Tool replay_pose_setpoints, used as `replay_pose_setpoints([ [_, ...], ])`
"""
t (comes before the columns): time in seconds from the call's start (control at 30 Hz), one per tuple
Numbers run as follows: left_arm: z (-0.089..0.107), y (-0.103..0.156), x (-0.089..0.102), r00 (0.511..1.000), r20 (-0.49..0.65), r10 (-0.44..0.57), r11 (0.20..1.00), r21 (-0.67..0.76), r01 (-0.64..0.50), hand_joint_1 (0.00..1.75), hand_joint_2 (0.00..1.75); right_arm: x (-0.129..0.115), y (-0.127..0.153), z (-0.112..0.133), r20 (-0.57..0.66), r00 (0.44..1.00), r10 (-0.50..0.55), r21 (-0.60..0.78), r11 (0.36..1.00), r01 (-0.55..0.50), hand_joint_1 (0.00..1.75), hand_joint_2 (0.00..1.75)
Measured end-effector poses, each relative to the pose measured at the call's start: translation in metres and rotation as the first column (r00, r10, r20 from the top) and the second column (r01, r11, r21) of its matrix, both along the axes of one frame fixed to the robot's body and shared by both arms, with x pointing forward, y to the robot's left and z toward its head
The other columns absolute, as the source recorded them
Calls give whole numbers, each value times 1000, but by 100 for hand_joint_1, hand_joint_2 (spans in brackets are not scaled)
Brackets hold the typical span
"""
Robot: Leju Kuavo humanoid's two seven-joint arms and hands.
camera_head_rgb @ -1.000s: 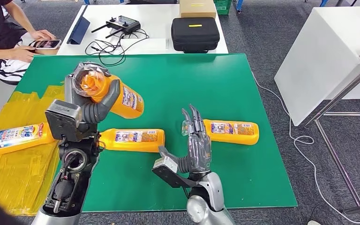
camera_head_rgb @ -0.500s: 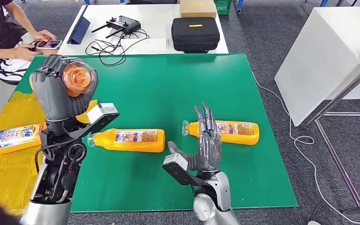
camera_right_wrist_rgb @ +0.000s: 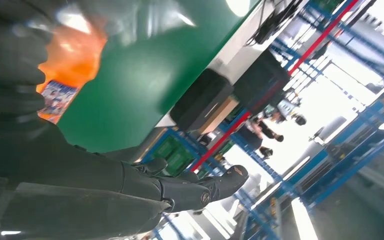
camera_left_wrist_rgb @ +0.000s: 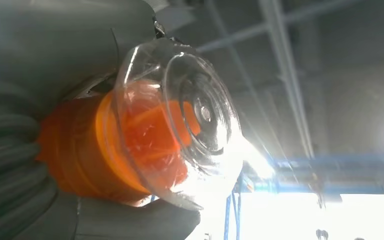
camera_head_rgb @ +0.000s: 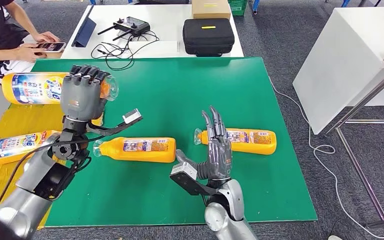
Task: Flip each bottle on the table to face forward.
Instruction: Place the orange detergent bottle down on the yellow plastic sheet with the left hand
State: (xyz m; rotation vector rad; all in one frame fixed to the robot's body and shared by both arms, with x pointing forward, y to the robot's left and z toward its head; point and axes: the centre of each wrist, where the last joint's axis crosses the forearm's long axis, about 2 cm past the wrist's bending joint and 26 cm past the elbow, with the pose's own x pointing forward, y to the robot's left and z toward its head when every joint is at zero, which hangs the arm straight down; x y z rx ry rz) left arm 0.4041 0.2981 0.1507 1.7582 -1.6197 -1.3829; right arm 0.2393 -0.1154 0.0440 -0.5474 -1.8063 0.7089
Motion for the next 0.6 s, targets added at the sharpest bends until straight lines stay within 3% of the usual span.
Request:
replay_pose_setpoints([
  [0.2,12,45,29,979,-165,119,985,144,-95,175,175,1,4,-1,-9,1000,29,-12,1000,-29,0,175],
  [0.4,31,68,46,899,-327,292,954,167,-249,175,175,-1,8,-2,-27,998,50,-31,998,-51,0,175],
  [0.6,43,79,54,813,-432,390,920,137,-368,172,175,-2,10,-3,-36,997,63,-45,997,-65,0,175],
])
